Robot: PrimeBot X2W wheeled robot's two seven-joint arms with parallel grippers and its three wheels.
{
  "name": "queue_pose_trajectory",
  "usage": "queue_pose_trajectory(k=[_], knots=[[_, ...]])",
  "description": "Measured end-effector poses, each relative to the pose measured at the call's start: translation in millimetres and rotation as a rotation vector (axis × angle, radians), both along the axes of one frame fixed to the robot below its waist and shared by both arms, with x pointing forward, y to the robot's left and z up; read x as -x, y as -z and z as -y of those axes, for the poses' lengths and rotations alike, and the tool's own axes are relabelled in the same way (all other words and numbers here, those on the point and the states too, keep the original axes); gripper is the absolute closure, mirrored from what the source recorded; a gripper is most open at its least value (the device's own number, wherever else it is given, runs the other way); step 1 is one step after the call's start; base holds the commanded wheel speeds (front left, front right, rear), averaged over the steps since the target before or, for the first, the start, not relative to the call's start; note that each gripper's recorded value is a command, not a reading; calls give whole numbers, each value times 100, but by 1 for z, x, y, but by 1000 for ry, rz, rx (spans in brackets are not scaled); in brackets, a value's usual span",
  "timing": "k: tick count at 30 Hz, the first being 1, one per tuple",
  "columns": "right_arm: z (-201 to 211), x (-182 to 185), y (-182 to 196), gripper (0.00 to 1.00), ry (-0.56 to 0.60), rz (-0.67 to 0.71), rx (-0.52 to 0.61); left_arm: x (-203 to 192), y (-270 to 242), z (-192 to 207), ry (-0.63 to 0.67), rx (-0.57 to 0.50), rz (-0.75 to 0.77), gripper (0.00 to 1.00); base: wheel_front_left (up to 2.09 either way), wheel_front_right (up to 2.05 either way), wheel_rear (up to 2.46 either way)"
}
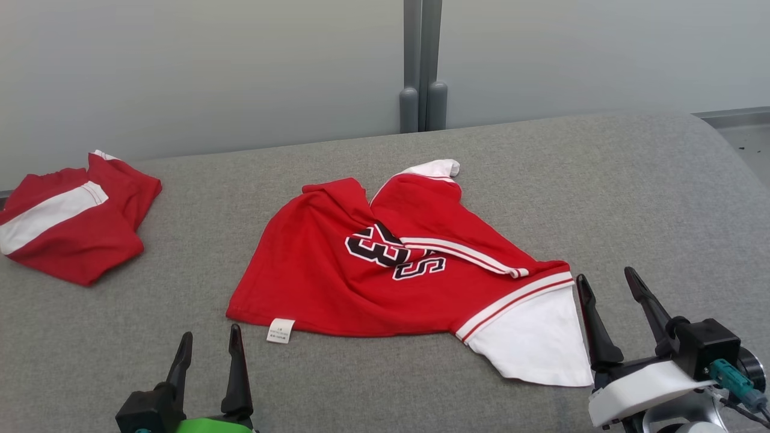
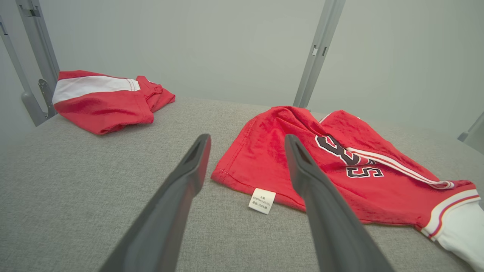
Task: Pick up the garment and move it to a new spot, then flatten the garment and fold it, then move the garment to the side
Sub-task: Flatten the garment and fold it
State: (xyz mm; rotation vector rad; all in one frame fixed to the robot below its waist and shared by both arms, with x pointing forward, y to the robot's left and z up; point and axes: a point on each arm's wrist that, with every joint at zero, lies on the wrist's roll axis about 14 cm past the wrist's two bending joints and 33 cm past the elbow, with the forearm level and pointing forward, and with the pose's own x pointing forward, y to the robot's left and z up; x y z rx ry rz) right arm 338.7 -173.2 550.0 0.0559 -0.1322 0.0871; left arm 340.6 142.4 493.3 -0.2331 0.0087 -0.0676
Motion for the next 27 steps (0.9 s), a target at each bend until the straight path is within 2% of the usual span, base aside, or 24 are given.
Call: queue_pose_trajectory(k=[7,10,13,20,27], knots=[[12,-1,28,0,29,-118,-106,0,5,3,7,5,-20,0,0,0,0],[16,2,54,0,40,-220,-261,0,7,5,15,8,-31,0,0,0,0],[22,9,85,0,68,-329,-307,-1,11,8,18,16,-44,0,0,0,0],[27,24,142,0,120,-523,-373,-8,22,6,11,22,-81,0,0,0,0],[15,13,161,0,103,-577,-408,-12,29,2,4,19,-101,0,0,0,0]])
